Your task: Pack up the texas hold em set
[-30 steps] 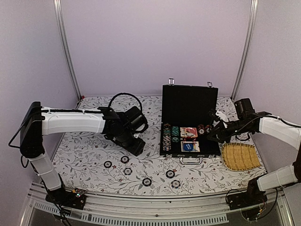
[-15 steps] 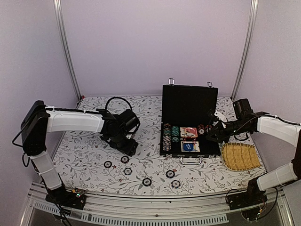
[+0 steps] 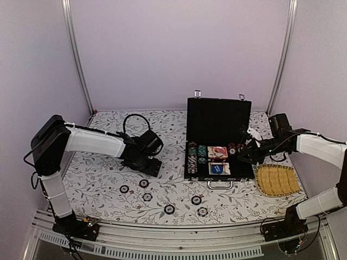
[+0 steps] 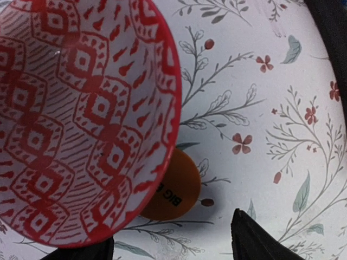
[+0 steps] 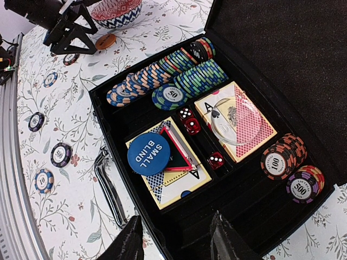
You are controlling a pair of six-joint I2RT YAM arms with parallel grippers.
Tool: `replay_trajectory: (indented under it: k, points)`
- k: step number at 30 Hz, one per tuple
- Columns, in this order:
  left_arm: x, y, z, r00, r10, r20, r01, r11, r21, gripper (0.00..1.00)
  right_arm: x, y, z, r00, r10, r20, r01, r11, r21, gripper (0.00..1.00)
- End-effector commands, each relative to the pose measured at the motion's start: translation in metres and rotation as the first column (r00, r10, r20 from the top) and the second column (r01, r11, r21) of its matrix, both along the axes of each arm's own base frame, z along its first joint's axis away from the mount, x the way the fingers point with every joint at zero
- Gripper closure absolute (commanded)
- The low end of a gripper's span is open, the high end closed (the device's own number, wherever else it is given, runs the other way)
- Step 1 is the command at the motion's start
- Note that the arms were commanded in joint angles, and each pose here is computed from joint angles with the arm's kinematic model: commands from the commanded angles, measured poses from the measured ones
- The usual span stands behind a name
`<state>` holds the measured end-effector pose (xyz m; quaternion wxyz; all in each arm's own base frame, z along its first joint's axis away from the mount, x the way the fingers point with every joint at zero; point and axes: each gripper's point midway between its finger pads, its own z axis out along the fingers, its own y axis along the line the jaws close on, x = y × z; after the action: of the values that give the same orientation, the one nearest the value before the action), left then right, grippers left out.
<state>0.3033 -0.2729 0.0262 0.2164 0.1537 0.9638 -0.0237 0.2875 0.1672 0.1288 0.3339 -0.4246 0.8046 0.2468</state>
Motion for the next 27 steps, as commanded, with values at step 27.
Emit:
replay_trajectory:
  k: [27]
  points:
    - [-0.03, -0.053, -0.034, 0.996, -0.088, -0.002, 0.087, 0.987, -0.135, 0.49, 0.0, -0.001, -0.016, 0.999, 0.006, -0.038, -0.007, 1.0, -0.013, 0.56]
